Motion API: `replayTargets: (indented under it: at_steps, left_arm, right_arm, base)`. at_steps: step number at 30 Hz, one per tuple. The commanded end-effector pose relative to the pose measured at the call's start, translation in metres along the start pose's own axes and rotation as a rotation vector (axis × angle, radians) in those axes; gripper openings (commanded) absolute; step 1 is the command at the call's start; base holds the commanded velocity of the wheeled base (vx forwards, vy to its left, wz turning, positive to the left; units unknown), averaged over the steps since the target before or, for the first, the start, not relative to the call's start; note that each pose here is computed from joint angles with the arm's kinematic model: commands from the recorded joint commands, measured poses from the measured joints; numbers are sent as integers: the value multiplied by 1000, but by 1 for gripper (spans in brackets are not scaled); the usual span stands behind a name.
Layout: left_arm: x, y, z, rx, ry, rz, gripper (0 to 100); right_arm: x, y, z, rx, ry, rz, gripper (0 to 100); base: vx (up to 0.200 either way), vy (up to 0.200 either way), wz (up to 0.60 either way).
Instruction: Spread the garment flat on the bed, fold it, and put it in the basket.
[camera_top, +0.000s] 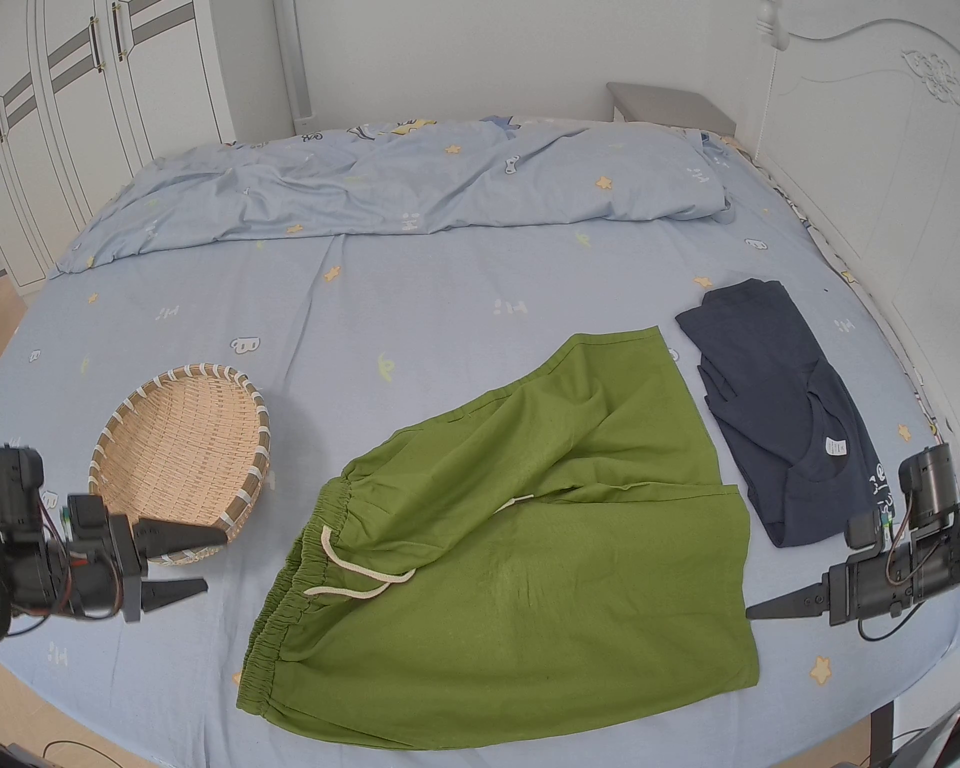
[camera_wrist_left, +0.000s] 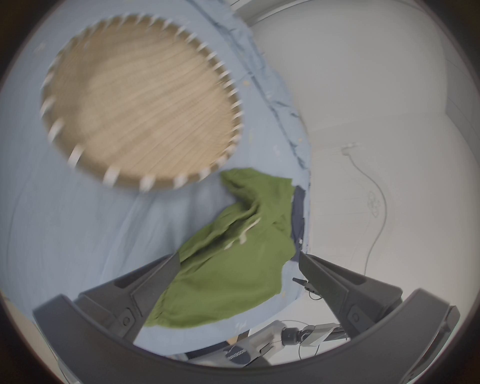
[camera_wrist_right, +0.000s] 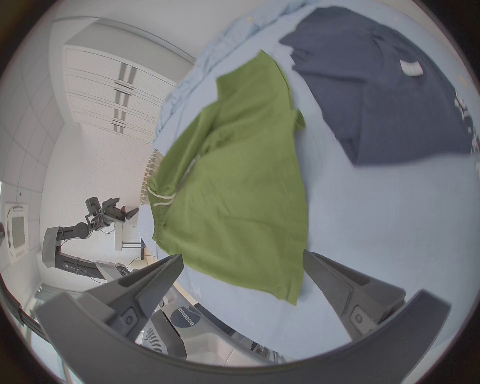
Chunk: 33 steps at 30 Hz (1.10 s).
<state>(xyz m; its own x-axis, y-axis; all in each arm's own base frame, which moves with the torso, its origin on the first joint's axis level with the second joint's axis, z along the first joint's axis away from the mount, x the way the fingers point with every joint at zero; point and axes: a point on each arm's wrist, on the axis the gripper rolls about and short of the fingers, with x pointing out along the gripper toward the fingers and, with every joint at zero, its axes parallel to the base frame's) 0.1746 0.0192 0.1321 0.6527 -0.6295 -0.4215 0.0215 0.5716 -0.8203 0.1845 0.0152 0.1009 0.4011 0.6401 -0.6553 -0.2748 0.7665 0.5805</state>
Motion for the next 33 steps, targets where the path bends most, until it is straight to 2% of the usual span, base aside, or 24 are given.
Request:
replayTargets:
  at_steps: [1,9,11,14,17,33]
  left_arm:
    - [11,-52,38,92,-14,-114,100]
    - [67,-68,74,101,76,-160,100]
    - [82,-69,80,104,78,-150,100]
    - [125,-66,86,121,73,-100,100]
    - [152,-63,85,129,71,-75,100]
    - [186,-66,53,142,190,-80,100]
  right_arm:
    - [-31,33,31,-153,-160,25,100]
    - [-39,57,62,-263,-232,68,100]
    - [-39,61,65,-279,-239,75,100]
    - [-36,65,62,-291,-221,90,100]
    - [-35,64,60,-288,-216,90,100]
    - [-28,62,59,-276,-186,94,100]
  base:
    - [0,0,0]
    - [0,0,0]
    - [0,0,0]
    - [0,0,0]
    - [0,0,0]
    - [0,0,0]
